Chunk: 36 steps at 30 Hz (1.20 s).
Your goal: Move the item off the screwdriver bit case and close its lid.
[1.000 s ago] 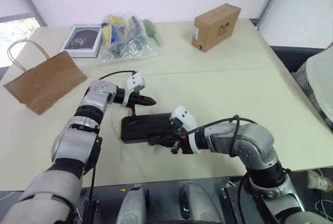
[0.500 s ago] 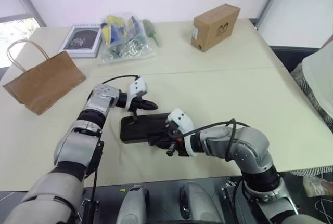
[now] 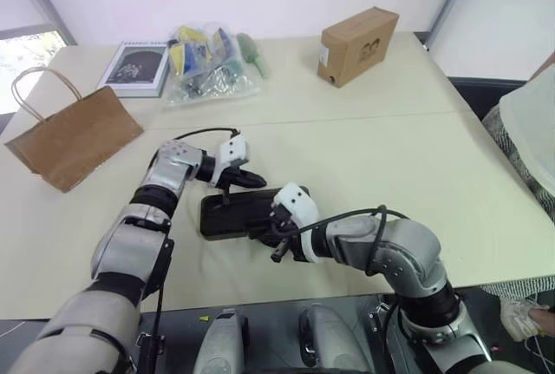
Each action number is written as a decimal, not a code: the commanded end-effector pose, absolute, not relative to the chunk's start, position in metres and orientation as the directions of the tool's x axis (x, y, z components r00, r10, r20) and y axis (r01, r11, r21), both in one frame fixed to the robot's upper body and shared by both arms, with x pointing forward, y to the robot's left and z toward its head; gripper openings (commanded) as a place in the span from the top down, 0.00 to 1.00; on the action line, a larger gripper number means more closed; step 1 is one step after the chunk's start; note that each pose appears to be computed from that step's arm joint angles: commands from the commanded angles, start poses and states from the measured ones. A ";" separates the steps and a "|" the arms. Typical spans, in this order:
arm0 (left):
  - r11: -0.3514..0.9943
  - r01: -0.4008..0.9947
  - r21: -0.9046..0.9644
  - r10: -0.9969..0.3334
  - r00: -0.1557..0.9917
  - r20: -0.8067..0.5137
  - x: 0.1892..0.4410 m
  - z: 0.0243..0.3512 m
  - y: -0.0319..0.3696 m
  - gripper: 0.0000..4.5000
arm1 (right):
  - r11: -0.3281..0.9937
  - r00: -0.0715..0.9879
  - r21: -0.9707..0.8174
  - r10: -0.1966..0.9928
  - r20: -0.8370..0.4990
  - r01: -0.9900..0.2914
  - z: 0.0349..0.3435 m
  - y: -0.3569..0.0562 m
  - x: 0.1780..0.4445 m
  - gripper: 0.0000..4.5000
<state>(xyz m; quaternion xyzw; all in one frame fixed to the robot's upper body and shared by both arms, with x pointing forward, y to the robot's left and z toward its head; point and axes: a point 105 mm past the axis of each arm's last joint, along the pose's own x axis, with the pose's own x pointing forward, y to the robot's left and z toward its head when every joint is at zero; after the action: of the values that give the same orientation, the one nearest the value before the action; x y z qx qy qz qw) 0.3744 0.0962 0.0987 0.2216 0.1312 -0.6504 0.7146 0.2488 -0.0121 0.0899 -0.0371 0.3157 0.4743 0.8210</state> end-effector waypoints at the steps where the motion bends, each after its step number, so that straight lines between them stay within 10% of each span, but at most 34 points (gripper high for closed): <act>1: -0.026 0.987 0.159 -0.849 0.062 -0.525 0.366 0.089 0.094 1.00 | 0.535 0.355 0.237 0.772 -0.528 -0.811 0.096 -0.008 0.246 0.99; 36: -0.178 0.982 0.068 -0.764 -0.095 -0.638 0.338 0.063 0.106 1.00 | 0.589 0.471 0.086 0.718 -0.513 -0.804 0.097 -0.007 0.265 0.99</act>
<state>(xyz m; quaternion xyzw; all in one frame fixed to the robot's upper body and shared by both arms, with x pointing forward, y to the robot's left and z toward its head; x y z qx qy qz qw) 0.3596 0.1071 0.0942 0.2861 0.1384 -0.6760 0.6648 0.2469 -0.0026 0.0806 -0.0733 0.3052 0.4747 0.8223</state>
